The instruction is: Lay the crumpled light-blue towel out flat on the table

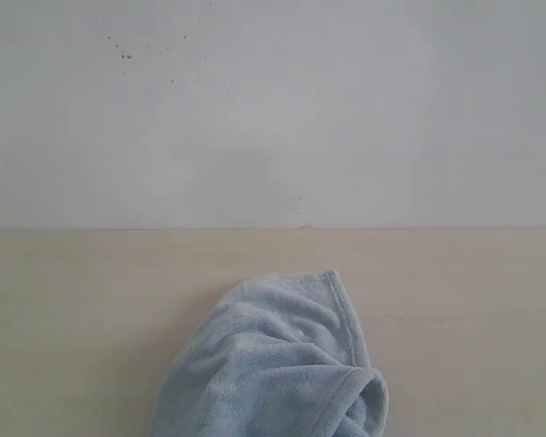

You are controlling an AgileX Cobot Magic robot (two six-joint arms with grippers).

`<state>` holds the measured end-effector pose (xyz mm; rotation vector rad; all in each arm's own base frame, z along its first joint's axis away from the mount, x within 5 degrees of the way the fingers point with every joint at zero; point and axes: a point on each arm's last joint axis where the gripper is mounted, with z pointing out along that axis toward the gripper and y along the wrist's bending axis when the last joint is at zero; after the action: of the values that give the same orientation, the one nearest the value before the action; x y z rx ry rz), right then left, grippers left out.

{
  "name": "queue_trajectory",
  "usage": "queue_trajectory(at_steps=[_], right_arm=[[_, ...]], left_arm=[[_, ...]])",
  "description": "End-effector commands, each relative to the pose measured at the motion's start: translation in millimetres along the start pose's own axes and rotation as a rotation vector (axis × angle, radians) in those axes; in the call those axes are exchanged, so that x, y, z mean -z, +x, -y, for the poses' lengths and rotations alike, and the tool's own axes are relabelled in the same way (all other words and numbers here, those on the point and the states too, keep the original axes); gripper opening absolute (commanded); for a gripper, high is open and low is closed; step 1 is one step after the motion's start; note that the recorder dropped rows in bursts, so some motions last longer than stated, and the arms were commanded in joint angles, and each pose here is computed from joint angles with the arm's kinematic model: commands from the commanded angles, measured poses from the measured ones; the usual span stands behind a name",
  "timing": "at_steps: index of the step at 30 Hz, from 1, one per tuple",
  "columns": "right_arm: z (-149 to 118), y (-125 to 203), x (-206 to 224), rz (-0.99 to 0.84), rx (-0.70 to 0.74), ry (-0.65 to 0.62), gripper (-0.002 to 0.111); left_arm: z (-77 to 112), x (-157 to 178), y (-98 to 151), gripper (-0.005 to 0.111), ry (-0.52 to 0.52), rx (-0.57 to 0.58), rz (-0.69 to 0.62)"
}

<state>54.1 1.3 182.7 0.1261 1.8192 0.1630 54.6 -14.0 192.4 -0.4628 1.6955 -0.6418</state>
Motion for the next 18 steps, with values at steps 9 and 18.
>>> queue_trajectory(at_steps=[9,18], right_arm=[[-0.1,-1.5,0.5,0.017,0.009,-0.001,0.0],[-0.1,-1.5,0.5,0.017,0.009,-0.001,0.0]], left_arm=[[14.2,25.2,-64.5,0.004,0.125,0.036,0.707],[114.1,61.5,-155.9,0.004,0.301,-0.448,1.025]])
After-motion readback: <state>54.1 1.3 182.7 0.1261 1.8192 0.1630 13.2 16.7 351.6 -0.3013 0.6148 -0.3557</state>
